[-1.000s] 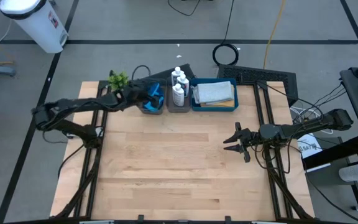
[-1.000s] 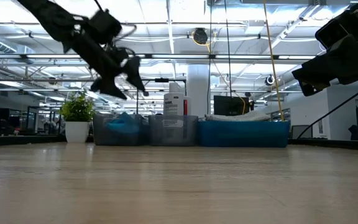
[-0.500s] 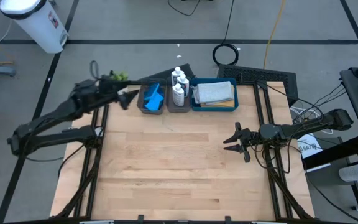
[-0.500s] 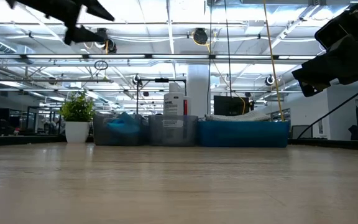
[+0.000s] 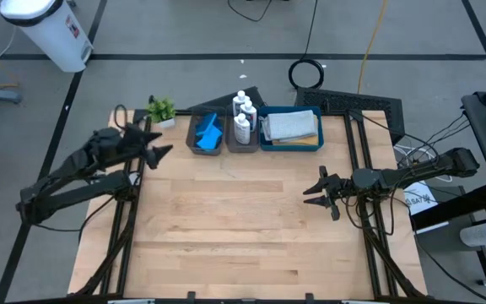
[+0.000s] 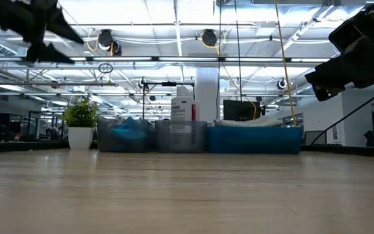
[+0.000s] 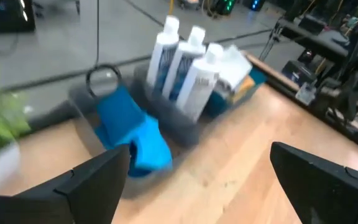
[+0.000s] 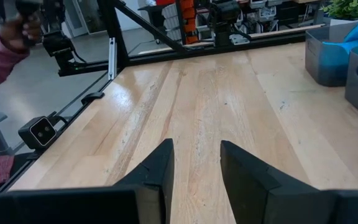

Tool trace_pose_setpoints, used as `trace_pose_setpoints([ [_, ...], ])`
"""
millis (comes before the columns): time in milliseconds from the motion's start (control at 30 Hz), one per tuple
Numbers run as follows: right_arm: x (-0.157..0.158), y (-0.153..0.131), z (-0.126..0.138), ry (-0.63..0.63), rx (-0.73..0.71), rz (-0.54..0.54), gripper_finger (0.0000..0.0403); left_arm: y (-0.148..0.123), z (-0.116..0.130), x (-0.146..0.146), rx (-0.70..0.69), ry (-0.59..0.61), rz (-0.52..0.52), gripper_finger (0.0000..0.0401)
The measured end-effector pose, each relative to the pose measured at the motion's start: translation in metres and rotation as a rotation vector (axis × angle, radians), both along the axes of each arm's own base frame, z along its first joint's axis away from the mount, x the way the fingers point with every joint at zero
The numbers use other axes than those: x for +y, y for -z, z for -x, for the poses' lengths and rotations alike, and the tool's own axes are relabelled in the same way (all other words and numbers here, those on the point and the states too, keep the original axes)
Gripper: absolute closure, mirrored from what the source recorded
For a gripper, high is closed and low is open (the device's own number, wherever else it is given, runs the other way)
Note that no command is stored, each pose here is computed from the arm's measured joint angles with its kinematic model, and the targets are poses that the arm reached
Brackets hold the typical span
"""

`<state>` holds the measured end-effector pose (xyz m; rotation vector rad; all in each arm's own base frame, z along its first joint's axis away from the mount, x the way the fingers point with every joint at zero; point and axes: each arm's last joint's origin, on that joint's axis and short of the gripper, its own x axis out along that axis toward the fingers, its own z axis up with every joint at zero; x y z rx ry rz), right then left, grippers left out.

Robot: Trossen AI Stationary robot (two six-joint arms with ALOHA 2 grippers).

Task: Pick & Place Kitchen Items
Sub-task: Return to Home Position

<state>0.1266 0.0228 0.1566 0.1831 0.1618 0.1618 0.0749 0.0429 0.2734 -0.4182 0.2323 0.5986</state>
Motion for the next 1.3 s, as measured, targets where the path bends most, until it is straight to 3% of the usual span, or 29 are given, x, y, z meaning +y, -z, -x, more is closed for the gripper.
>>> trace_pose_setpoints([
  [100, 0.000, 0.000, 0.000, 0.000, 0.000, 0.000, 0.0303, 0.030, -0.005, -0.001, -0.016, 0.017, 0.066, 0.0009],
  [233, 0.000, 0.000, 0.000, 0.001, 0.000, 0.000, 0.0303, 0.063, -0.013, -0.005, -0.060, 0.138, 0.089, 0.0009],
  [367, 0.000, 0.000, 0.000, 0.001, 0.000, 0.000, 0.0303, 0.074, -0.019, -0.012, -0.152, 0.293, -0.023, 0.0009],
  [533, 0.000, -0.001, 0.000, 0.001, -0.004, -0.001, 0.0303, 0.078, -0.018, -0.021, -0.214, 0.394, -0.178, 0.0009],
  [900, -0.001, -0.012, 0.006, 0.000, -0.121, 0.049, 0.0303, 0.094, -0.018, -0.030, -0.227, 0.378, -0.356, 0.0009],
  [1067, -0.004, -0.014, 0.012, 0.064, -0.148, 0.092, 0.0303, 0.099, -0.019, -0.029, -0.211, 0.314, -0.371, 0.0009],
  [1300, -0.007, -0.016, 0.023, 0.073, -0.189, 0.169, 0.0303, 0.099, -0.019, -0.029, -0.190, 0.319, -0.415, 0.0009],
])
